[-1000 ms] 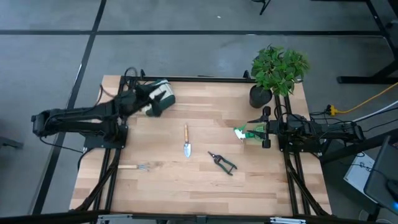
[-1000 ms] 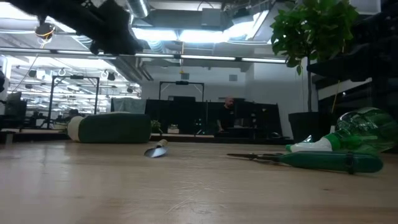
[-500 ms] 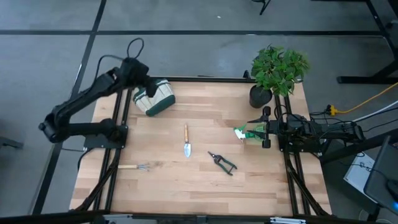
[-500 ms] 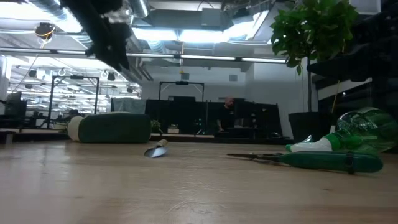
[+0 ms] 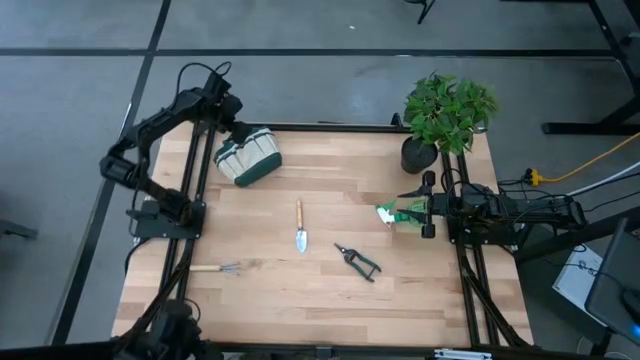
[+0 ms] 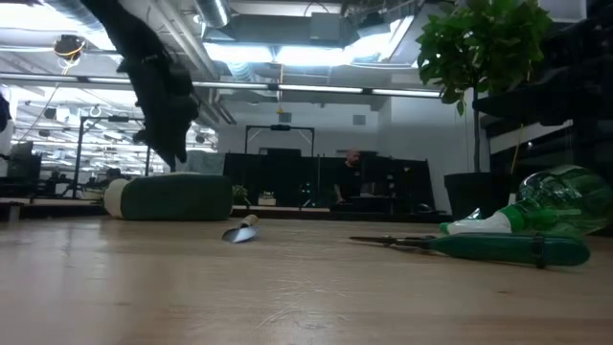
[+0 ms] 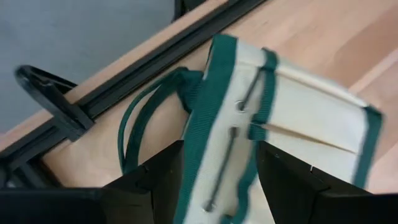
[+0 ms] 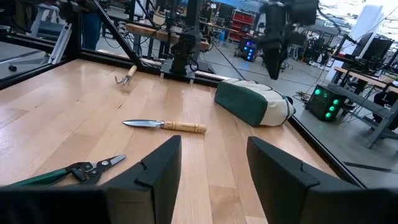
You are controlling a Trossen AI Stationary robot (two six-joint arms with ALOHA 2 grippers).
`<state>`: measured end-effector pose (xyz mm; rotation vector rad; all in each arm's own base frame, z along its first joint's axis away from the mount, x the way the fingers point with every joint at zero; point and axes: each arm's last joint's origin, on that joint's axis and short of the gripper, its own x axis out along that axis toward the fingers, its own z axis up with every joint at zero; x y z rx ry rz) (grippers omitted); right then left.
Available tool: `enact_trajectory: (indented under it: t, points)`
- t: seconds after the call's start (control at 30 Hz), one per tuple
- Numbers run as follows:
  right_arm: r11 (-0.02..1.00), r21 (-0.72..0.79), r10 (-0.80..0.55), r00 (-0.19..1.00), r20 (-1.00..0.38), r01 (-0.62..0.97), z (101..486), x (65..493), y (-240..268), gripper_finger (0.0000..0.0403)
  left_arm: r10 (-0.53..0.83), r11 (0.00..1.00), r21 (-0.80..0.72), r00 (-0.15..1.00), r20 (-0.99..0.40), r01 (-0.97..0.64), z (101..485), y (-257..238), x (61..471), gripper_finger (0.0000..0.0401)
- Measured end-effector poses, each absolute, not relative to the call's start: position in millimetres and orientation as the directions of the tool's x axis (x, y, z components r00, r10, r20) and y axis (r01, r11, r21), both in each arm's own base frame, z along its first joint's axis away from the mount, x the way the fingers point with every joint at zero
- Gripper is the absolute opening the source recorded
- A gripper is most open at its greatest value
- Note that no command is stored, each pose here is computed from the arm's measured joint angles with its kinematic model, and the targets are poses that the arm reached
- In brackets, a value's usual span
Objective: Pick & Place Garden tools in Gardening bag
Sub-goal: Prepare the light brown gardening bag
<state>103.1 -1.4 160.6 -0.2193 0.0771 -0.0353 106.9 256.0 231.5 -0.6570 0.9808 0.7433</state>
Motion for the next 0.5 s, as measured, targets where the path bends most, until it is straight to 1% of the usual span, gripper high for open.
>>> enact_trajectory:
  t: [0.23,0.5]
  points:
    - [0.975,-0.219,-0.043,0.996,-0.072,0.027,160.6,103.1,-1.4,0.0185,0.151,0.608,-0.244,0.411,-0.899,-0.755,205.7,275.0,94.1,0.0193]
    - [0.975,-0.218,-0.043,0.996,-0.072,0.027,160.6,103.1,-1.4,0.0185,-0.018,0.575,-0.462,0.554,-0.832,-0.675,178.5,282.5,94.8,0.0193]
